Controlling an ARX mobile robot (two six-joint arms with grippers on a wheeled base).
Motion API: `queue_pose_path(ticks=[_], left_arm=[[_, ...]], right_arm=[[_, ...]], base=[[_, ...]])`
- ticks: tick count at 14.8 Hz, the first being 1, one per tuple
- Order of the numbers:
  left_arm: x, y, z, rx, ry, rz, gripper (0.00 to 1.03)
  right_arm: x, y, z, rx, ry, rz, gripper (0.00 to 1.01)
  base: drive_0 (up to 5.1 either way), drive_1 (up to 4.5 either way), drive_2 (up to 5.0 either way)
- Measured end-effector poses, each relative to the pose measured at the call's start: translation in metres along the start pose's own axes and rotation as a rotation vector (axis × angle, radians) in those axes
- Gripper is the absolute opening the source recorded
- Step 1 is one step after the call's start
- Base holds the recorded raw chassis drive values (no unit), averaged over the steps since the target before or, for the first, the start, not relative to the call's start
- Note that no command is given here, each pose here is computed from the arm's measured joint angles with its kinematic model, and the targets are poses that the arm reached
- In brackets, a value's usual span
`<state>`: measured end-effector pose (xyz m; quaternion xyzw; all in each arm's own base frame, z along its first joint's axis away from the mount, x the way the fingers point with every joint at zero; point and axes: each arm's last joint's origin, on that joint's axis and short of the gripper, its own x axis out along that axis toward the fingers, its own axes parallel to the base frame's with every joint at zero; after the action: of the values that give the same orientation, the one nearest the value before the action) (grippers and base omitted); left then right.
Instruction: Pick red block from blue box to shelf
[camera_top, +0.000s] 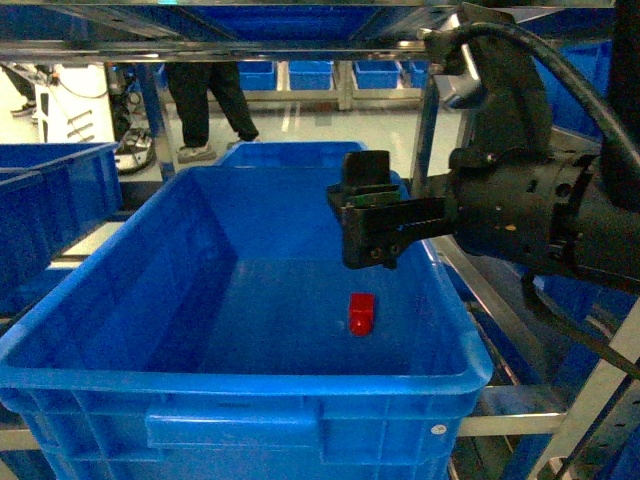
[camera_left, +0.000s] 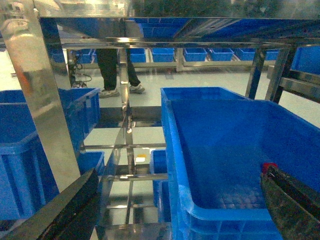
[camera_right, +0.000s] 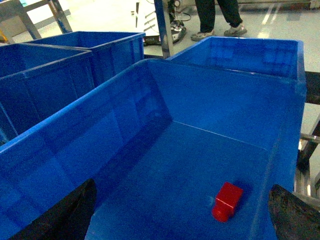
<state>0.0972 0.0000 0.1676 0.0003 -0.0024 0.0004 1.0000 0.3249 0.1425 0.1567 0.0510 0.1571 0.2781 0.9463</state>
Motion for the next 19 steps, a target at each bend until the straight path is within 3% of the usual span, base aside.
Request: queue_pose_path(ticks=[2,3,6,8,12,16,19], left_arm=[[0.0,0.0,0.0,0.0,0.0,0.0,0.98],[0.0,0.0,0.0,0.0,0.0,0.0,0.98],[0.0,0.0,0.0,0.0,0.0,0.0,0.98],[0.0,0.0,0.0,0.0,0.0,0.0,0.98],[0.0,0.0,0.0,0.0,0.0,0.0,0.98],[0.0,0.0,0.0,0.0,0.0,0.0,0.98],[0.0,0.0,0.0,0.0,0.0,0.0,0.98]], right_arm=[[-0.009,-0.008,-0.008,0.014,0.012,-0.019,0.98],[-0.015,-0.007,-0.009,0.014,0.008,-0.017,0.98],[-0.041,-0.012,-0.001,0.015,-0.037,-0.026,0.98],[-0.069,-0.017,0.003,0.033,-0.069,-0.036,0.98],[-0.09,-0.021,0.007,0.055,-0.098,-0.063,0.98],[-0.148,-0.028,-0.004,0.115,-0.14,-0.2,0.98],[-0.188,-0.028,-0.015,0.109,-0.169,-0.357,0.98]], base=[[0.0,0.0,0.0],[0.0,0.0,0.0],[0.0,0.0,0.0],[0.0,0.0,0.0],[0.0,0.0,0.0],[0.0,0.0,0.0],[0.0,0.0,0.0]])
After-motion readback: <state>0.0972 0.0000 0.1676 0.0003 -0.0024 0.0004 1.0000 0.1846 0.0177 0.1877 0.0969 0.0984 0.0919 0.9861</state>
